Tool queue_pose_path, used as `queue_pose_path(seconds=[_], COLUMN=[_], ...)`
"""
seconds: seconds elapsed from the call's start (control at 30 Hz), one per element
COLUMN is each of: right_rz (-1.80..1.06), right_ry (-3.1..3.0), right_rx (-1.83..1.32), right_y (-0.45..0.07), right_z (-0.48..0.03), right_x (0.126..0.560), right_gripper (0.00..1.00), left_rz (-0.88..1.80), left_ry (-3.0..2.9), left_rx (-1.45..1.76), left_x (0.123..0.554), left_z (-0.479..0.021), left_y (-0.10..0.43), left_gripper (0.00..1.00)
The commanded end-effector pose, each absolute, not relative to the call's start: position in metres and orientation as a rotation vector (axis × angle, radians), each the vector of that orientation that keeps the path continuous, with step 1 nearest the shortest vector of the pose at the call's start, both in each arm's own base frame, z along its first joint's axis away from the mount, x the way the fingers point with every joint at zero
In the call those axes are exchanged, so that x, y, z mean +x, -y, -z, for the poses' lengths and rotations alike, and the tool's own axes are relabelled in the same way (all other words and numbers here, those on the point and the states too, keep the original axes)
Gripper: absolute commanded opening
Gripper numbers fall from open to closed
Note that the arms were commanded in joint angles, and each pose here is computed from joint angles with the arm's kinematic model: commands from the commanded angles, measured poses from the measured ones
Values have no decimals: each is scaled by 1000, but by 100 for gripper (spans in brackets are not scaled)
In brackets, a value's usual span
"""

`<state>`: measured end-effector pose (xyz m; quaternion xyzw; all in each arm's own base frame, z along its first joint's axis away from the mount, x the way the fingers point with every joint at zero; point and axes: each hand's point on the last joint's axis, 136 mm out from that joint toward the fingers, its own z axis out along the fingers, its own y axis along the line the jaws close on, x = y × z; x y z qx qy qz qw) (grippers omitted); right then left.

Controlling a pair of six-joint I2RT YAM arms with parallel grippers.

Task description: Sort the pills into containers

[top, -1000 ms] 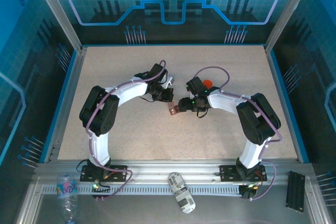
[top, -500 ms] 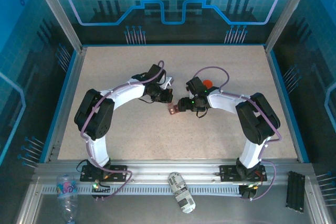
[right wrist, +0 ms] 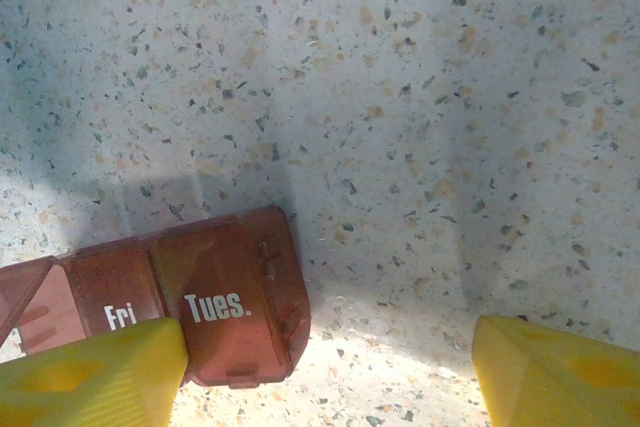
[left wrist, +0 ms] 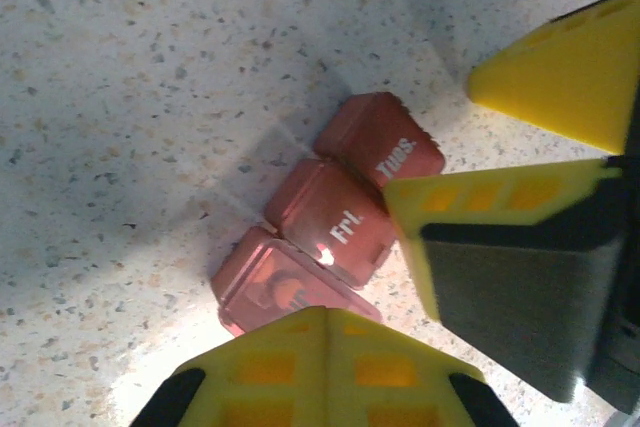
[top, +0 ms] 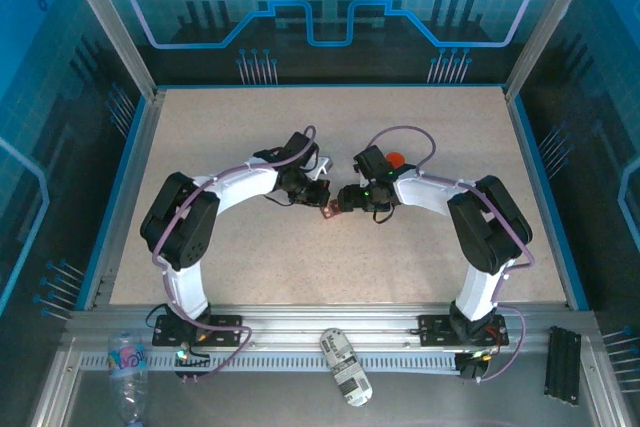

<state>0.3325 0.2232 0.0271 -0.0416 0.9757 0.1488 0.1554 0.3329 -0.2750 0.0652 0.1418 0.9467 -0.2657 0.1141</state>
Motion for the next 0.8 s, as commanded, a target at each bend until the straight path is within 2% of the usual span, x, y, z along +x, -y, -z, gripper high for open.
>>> queue_pose_path(seconds=[0.0, 0.77], right_rz=[-373, -373], right_ry=[-2862, -2868], right_rx=[-112, -104], right_y=[-220, -220], right_z=[-10, -8], right_x=[322, 322], right_gripper=[76, 76], left_rz=[832, 825], left_ry=[-2762, -2816], left_rx=[414, 427], left_x=[324, 307], left_z=[-75, -51], left_y=[281, 286], left_gripper=[0, 0])
